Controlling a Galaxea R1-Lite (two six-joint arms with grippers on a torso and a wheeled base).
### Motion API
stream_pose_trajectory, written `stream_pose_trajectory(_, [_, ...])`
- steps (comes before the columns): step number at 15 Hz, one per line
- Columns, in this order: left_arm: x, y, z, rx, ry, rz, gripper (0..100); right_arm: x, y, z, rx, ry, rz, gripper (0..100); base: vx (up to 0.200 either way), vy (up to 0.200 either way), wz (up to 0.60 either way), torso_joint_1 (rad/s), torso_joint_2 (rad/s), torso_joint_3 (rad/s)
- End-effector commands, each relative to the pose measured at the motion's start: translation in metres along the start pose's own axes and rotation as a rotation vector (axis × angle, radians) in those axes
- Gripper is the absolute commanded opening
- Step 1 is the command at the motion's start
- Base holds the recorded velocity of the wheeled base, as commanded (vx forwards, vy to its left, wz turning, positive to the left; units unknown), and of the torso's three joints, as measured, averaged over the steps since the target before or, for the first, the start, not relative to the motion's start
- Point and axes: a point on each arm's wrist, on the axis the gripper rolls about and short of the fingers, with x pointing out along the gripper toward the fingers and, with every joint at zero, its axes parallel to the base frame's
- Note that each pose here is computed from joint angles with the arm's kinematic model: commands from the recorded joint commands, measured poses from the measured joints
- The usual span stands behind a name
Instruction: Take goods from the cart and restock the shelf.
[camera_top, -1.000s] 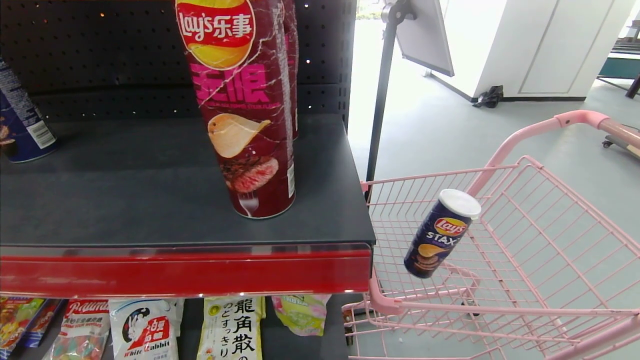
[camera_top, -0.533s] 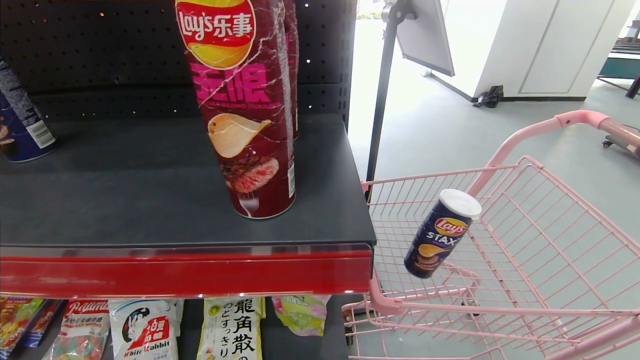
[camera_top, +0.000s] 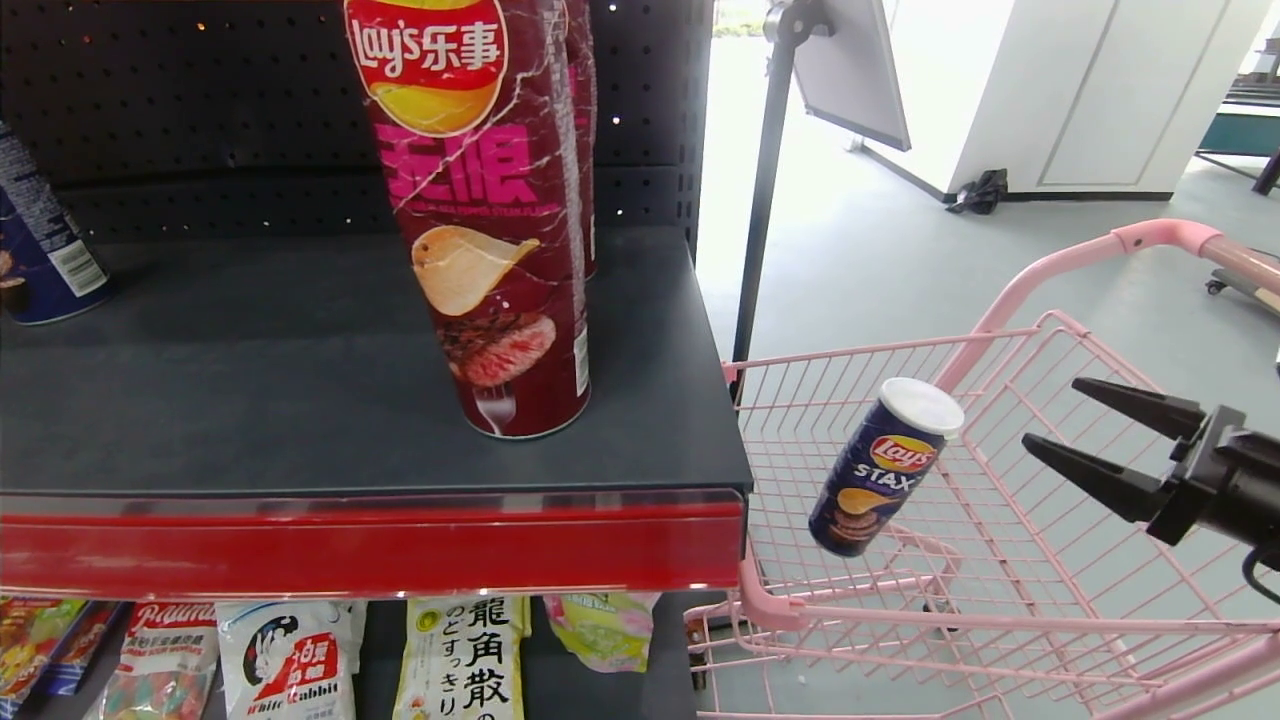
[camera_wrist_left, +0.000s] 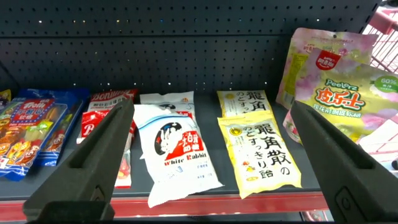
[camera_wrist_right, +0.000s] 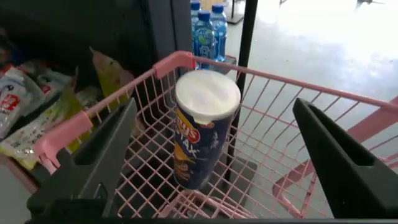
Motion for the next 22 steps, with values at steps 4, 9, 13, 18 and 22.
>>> stream_pose_trajectory(4, [0.0,0.0,0.0,0.0,-0.001,0.0,100,0.025,-0.034,-0.049,0.051,0.09,0.066,100,0.0,0.0,0.0,0.0,0.0,0.0])
stream_pose_trajectory(9, [0.0,0.0,0.0,0.0,0.001,0.0,100,0.05,-0.029,-0.057,0.063,0.098,0.148,100,0.0,0.0,0.0,0.0,0.0,0.0])
stream_pose_trajectory(13, [0.0,0.0,0.0,0.0,0.001,0.0,100,0.063,-0.023,-0.071,0.096,0.126,0.196,100,0.0,0.0,0.0,0.0,0.0,0.0])
stream_pose_trajectory(18, [0.0,0.0,0.0,0.0,0.001,0.0,100,0.091,-0.033,-0.087,0.101,0.121,0.262,100,0.0,0.0,0.0,0.0,0.0,0.0])
stream_pose_trajectory(22, [0.0,0.0,0.0,0.0,-0.001,0.0,100,0.113,-0.026,-0.09,0.089,0.101,0.35,100,0.0,0.0,0.0,0.0,0.0,0.0])
